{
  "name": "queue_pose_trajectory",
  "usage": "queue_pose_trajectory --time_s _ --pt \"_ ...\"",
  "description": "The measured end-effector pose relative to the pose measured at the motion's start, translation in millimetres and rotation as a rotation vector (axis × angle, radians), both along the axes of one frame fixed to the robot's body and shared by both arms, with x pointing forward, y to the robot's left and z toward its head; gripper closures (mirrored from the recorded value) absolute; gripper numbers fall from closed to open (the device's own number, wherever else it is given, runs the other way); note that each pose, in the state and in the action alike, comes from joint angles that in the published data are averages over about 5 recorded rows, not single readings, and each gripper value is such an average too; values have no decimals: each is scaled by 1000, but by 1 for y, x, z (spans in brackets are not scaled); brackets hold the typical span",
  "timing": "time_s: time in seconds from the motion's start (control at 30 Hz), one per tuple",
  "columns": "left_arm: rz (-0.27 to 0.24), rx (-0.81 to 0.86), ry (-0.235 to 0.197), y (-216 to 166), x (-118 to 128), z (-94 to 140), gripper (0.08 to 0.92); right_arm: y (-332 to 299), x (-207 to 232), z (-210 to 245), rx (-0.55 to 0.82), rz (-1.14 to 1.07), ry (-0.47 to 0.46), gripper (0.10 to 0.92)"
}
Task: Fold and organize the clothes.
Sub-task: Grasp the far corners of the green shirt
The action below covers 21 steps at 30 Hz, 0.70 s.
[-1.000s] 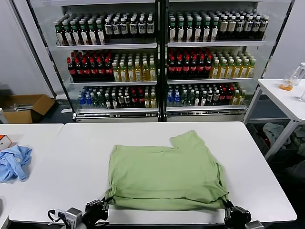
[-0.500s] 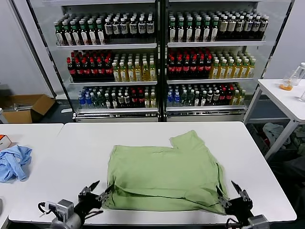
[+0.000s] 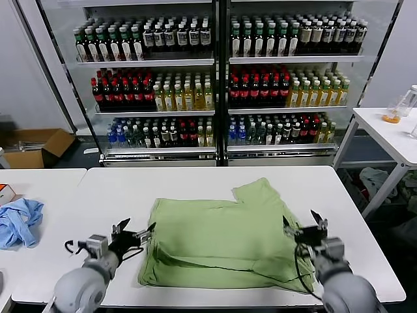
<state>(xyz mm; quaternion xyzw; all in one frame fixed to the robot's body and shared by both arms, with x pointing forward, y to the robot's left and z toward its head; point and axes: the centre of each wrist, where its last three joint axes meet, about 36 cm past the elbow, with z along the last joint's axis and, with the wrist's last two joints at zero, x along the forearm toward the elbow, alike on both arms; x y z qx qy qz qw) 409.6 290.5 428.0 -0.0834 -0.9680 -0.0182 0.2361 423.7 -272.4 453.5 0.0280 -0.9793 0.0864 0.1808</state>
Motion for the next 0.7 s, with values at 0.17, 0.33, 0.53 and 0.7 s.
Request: queue_pose_trajectory --time_s 0.17,0.33,0.53,0.7 --pt "8 6 9 -6 31 -7 177 5 45 -6 11 -10 28 200" --pt "13 8 18 -13 59 -13 177 11 83 -12 17 -22 56 200" --pt "14 11 35 -22 87 -17 177 17 120 -18 28 -34 89 200" --pt "13 16 46 -29 106 -20 177 21 147 -21 41 -47 114 200"
